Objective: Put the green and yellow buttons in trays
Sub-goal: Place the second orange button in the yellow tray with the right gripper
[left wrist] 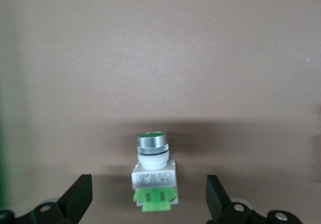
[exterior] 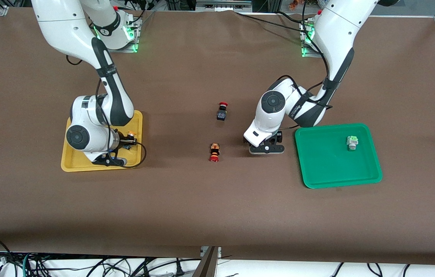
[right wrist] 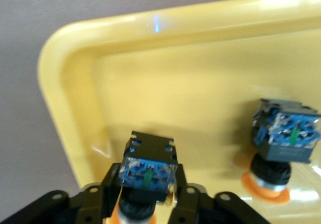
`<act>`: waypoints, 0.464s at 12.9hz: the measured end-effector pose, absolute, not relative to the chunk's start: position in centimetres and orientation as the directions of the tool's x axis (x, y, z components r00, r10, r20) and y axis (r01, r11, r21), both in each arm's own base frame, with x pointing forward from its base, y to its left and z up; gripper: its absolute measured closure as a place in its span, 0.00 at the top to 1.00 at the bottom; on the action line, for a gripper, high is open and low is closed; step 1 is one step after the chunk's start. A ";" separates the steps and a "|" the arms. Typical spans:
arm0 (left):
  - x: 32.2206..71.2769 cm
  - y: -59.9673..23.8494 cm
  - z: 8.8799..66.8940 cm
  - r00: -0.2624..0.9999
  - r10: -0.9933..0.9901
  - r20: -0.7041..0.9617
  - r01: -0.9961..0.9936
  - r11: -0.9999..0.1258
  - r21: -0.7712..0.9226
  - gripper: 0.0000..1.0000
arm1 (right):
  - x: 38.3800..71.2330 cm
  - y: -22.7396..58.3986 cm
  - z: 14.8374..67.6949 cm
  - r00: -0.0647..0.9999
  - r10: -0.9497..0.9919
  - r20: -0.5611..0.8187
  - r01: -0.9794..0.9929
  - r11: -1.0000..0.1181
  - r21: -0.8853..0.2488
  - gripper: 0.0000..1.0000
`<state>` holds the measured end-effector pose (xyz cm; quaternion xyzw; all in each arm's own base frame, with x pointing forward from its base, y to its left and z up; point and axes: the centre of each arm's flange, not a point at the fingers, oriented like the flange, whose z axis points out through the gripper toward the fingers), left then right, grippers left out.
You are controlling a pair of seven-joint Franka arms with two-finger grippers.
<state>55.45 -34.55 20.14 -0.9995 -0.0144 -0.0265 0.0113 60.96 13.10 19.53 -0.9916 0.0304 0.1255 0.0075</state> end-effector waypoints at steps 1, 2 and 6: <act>55.4 -34.6 19.8 0.998 0.031 0.051 0.032 -0.999 -0.020 1.00 | 61.0 13.0 19.6 0.967 -0.058 -0.246 -0.062 -0.998 -0.008 0.65; 55.3 -34.6 19.4 0.998 0.036 0.047 0.037 -0.999 -0.020 0.93 | 61.2 13.3 19.9 0.970 -0.054 -0.239 -0.058 -0.998 -0.012 0.79; 55.1 -34.8 18.8 0.998 0.044 0.040 0.045 -0.999 -0.022 0.62 | 62.9 15.6 25.3 0.987 -0.042 -0.157 -0.050 -0.998 -0.049 0.99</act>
